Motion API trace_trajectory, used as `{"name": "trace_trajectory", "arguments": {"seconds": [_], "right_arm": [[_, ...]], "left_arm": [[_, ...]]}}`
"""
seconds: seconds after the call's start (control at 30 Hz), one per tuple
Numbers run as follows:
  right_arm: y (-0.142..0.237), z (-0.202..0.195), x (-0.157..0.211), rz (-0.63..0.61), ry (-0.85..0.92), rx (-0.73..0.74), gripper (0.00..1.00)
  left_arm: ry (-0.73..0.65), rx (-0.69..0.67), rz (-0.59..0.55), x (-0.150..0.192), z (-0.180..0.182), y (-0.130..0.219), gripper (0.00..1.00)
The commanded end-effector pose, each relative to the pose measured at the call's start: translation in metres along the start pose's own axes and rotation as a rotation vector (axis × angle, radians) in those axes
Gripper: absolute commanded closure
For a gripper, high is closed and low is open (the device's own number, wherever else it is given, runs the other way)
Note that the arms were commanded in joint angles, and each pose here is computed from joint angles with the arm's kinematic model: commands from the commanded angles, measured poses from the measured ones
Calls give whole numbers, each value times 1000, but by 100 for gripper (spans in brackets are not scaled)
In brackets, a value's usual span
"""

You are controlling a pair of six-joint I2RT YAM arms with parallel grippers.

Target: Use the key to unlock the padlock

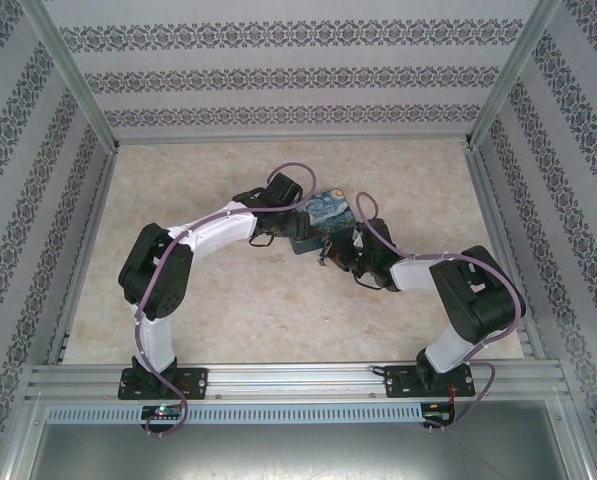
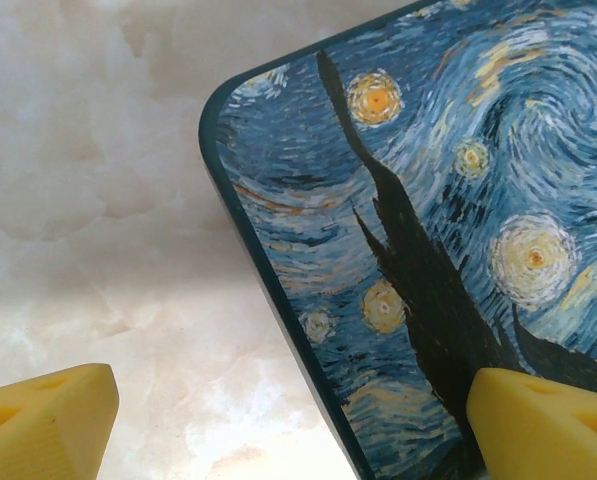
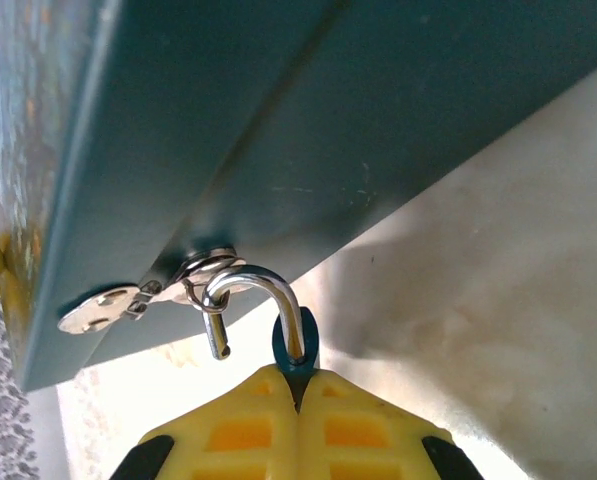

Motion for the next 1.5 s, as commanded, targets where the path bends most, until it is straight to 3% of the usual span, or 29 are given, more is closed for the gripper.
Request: {"name": "trace_trajectory", "arguments": {"seconds": [0.0, 0.37, 0.8, 1.1, 1.47], "right_arm": [[5, -2, -8, -72, -102, 1, 100], [2, -6, -22, -121, -164, 20, 100], [5, -12, -69, -111, -127, 86, 100], [19, -43, -88, -124, -151, 124, 100], [16, -29, -76, -9, -12, 99, 100]], "left_arm": [[-63, -135, 149, 47, 26, -23, 9], [-70, -145, 180, 58, 32, -31, 12], [-80, -148, 223, 66, 32, -39, 18], [-81, -143, 227, 64, 31, -38, 18], [-94, -119, 224, 59, 25, -35, 17]]}}
Point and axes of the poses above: each hand's point on the last joint's axis, 136 mm out from that joint toward the fingers, its own y axis back along the fingers, its own z axis along the line the jaws close on, x = y × z, the point moved 4 cm from there along y, back along the fingers, and after that the axes turned 2 degrees about y, right-handed, at the moved point
